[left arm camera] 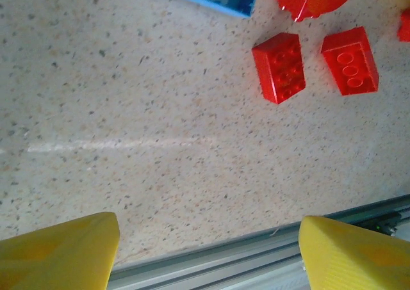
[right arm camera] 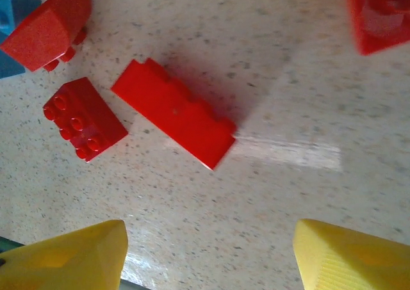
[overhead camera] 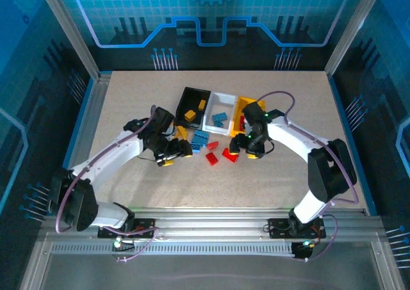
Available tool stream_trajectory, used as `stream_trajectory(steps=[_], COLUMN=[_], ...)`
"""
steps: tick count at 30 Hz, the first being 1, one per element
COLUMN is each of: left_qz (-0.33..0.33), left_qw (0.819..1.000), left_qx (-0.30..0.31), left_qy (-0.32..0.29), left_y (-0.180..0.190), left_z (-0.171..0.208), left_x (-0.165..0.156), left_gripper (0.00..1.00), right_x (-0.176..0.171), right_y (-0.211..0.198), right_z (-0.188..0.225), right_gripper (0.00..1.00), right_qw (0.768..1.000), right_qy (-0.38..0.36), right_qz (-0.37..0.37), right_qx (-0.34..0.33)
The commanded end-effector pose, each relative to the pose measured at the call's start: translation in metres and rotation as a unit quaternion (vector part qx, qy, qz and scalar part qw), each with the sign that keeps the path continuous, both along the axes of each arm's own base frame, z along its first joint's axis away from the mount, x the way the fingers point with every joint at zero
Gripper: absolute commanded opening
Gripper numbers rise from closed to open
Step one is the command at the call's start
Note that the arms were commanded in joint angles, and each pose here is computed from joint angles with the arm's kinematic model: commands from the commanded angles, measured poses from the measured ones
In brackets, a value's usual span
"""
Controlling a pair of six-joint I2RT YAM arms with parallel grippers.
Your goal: Sort the legos into containers by color
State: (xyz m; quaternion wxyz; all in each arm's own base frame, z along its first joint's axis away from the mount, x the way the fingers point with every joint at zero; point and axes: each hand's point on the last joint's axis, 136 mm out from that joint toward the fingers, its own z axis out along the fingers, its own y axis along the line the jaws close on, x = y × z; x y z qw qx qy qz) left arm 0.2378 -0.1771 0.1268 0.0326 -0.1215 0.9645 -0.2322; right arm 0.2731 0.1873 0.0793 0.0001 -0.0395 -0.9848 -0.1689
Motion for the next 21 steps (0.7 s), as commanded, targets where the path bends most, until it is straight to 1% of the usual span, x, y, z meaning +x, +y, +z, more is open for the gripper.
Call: stream_trajectory(steps=[1,7,10,17,21], left_qz=[0.012,0.014,0.014,0.016,0.018], left_qw=[1.0,1.0,1.0,1.0,1.0], left_qx=[0.004,0.01,0.012,0.009,0.007], left_qy=[-0.018,-0.021,-0.02,-0.017,-0.016], left_y=[0.008,0.017,0.019,0.02,0.019], left_z=[0.006,0.01,0.011,0.008,0.009], left_x=[-0.005,-0.013,-0.015,-0.014,-0.015], left_gripper=[0.76,0.78,0.78,0.79,0.8], right_x=[0.01,0.02,0.022,0.024,0.029], right_y=[0.02,0.02,0.019,0.035,0.034], right_z=[-0.002,-0.019,-0.023,-0.033,-0.037], right_gripper=[0.74,0.84,0.87,0.87,0.84], right_qw=[1.0,0.999,0.999,0.999,0.996], right_qy=[0.003,0.019,0.021,0.023,0.007], right_qz=[0.0,-0.02,-0.03,0.004,0.052], right_qx=[0.006,-0.031,-0.039,-0.036,-0.071])
